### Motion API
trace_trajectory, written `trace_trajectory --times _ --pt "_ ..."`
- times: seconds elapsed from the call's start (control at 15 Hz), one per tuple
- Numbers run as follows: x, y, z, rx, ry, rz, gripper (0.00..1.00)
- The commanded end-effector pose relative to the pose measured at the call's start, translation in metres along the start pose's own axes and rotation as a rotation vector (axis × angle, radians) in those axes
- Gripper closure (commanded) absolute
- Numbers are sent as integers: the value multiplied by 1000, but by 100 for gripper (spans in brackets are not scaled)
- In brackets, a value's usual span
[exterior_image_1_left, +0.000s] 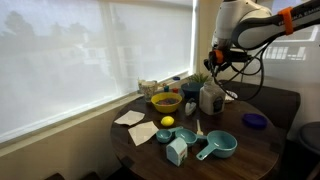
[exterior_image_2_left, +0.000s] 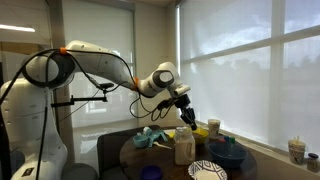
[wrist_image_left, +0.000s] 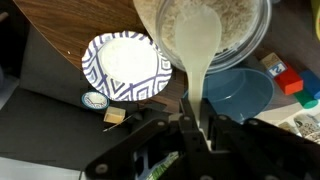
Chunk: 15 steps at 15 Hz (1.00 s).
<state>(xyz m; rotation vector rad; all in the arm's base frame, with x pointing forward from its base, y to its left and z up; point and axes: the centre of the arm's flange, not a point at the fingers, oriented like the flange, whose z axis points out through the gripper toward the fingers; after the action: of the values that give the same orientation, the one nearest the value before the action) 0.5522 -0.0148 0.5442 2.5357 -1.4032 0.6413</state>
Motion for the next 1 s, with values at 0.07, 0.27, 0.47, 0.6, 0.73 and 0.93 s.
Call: trace_trajectory --times 0.07,0.27,0.47,0.6,0.73,0.93 --pt "25 -1 -15 8 -58 42 97" --pt "27 -1 -20 11 -76 45 97" --pt "27 3 -26 14 -100 27 97" --pt "25 11 -32 14 -120 -1 97" --pt "19 20 -36 11 -141 -34 97" --pt "9 39 -45 14 -160 -72 97"
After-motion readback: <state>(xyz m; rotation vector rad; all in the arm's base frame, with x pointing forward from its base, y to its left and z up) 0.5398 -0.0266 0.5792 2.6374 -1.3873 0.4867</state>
